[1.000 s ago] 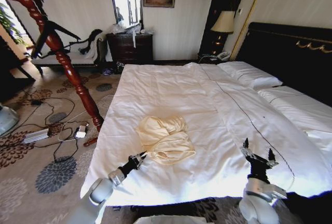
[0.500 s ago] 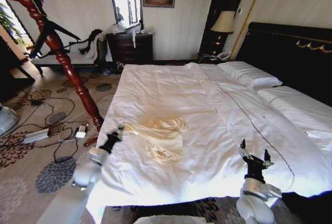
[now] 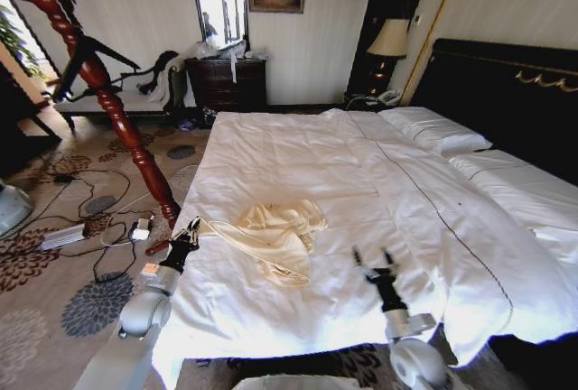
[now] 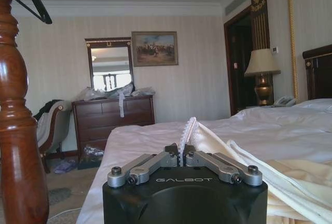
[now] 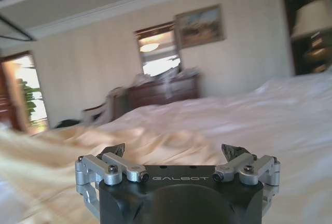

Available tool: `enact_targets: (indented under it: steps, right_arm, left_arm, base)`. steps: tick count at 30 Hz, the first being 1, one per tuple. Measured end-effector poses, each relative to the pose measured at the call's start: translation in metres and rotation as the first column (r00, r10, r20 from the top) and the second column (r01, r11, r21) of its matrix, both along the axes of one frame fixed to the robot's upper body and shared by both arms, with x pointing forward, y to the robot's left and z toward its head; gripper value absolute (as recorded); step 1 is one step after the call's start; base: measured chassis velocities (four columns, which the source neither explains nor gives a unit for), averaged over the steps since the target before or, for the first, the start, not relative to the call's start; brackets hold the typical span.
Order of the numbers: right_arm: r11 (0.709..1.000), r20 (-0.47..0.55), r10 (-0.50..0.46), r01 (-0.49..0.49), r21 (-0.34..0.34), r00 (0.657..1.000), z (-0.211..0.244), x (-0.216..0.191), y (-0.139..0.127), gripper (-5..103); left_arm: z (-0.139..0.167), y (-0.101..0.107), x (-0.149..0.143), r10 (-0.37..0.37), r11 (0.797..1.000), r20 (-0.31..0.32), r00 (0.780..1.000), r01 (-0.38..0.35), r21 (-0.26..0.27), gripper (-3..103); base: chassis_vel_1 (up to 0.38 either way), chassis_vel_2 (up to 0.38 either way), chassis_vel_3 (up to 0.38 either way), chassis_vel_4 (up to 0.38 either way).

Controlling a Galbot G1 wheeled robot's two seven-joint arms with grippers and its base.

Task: Pick up the clothes from the bed and hang them on the clothes hanger.

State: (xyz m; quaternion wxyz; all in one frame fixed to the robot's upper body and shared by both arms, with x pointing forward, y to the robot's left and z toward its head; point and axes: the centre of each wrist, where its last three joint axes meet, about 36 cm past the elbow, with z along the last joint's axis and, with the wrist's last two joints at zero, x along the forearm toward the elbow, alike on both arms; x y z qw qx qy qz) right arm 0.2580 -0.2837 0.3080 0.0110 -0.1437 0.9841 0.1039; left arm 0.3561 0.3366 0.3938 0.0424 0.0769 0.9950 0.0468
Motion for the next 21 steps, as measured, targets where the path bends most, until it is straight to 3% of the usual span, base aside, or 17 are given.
enact_targets:
  steps: [1, 4, 9, 16, 21]
  right_arm:
    - [1.0, 0.0, 0.0, 0.0, 0.0, 1.0, 0.0, 0.0, 0.0, 100]
    - [0.99, -0.036, 0.126, -0.123, 0.075, 0.991, -0.007, -0.003, 0.015, 100]
    - [0.975, -0.068, 0.21, -0.204, 0.086, 0.975, -0.024, -0.004, 0.025, 100]
    - [0.961, -0.147, 0.278, -0.275, 0.039, 0.949, -0.034, -0.01, 0.029, 100]
    - [0.968, -0.197, 0.235, -0.248, -0.045, 0.952, -0.037, -0.003, 0.033, 100]
  left_arm:
    - [0.0, 0.0, 0.0, 0.0, 1.0, 0.0, 1.0, 0.0, 0.0, 1]
    - [0.004, 0.005, -0.002, 0.004, 1.0, 0.005, 1.0, -0.004, 0.013, 1]
    - [0.006, 0.008, -0.002, 0.009, 1.0, 0.009, 1.0, -0.01, 0.019, 1]
    - [0.006, 0.003, 0.002, 0.004, 1.0, 0.015, 1.0, -0.004, 0.01, 1]
    - [0.005, 0.0, 0.002, 0.0, 1.0, 0.014, 1.0, 0.0, 0.005, 1]
  base:
    - [0.0, 0.0, 0.0, 0.0]
    - [0.0, 0.0, 0.0, 0.0]
    - [0.0, 0.0, 0.0, 0.0]
    - [0.0, 0.0, 0.0, 0.0]
    - [0.0, 0.0, 0.0, 0.0]
